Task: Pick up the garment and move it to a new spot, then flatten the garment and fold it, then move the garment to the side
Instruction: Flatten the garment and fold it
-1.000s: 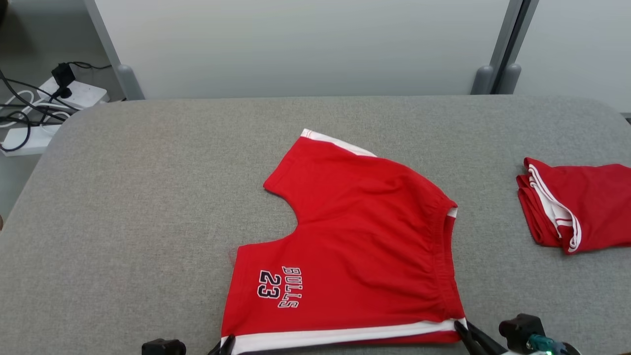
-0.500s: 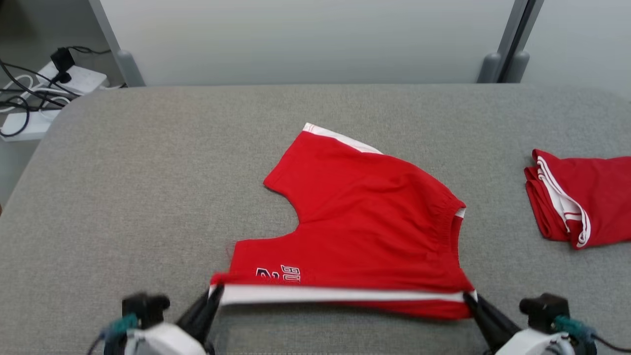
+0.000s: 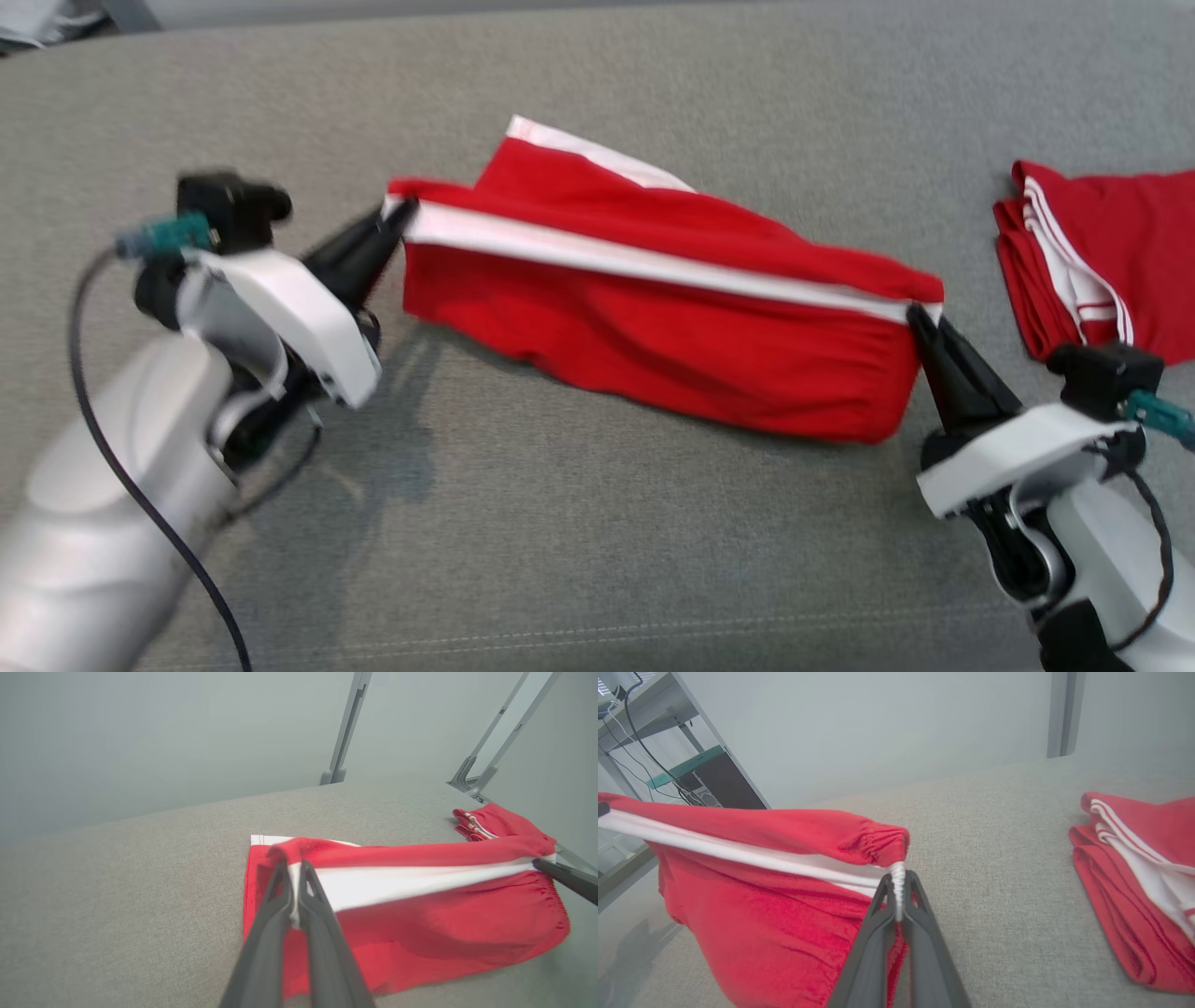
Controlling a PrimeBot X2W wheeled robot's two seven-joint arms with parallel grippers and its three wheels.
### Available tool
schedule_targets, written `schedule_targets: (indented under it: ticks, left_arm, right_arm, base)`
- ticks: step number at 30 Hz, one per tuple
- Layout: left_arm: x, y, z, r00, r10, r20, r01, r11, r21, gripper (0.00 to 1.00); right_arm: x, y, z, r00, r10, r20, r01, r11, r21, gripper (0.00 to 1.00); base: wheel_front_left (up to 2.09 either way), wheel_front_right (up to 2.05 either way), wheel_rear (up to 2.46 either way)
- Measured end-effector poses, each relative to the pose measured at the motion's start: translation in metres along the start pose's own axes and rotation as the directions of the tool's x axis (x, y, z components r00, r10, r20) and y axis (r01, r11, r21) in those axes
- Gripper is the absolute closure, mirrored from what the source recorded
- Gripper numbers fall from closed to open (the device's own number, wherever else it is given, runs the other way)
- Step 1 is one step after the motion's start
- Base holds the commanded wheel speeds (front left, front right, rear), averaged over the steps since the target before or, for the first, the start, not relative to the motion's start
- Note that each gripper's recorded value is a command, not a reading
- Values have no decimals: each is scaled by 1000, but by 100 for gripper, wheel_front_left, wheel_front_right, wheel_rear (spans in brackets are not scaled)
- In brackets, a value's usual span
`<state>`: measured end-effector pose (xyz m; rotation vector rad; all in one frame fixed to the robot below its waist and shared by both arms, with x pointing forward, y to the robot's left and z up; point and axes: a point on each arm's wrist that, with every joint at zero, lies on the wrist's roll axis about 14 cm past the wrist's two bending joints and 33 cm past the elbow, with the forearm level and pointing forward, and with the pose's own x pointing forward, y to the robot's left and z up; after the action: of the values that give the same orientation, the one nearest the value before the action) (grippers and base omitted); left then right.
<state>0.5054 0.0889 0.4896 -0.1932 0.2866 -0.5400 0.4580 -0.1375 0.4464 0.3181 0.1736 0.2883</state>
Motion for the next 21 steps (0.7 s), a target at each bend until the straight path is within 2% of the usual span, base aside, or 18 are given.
schedule_targets:
  ticks: [3, 7, 12, 21]
  left_arm:
    - [24, 13, 1, 998, -11, -67, 14, 999, 41, 100]
    - [55, 20, -5, 992, -32, -124, 37, 998, 44, 100]
    - [92, 17, -10, 987, -73, -142, 74, 997, -3, 100]
    - [142, 30, -35, 977, -78, -200, 76, 997, -17, 100]
  right_arm:
    - [15, -4, 2, 1000, -13, 16, 12, 999, 33, 100]
    - [26, -12, 1, 999, -41, 18, 40, 997, 58, 100]
    - [27, -25, -8, 996, -89, 5, 88, 991, 98, 100]
    - [30, -32, -22, 991, -136, -11, 136, 978, 158, 100]
  base:
    - [0, 0, 0]
    - [0, 0, 0]
    - [0, 0, 0]
    - [0, 0, 0]
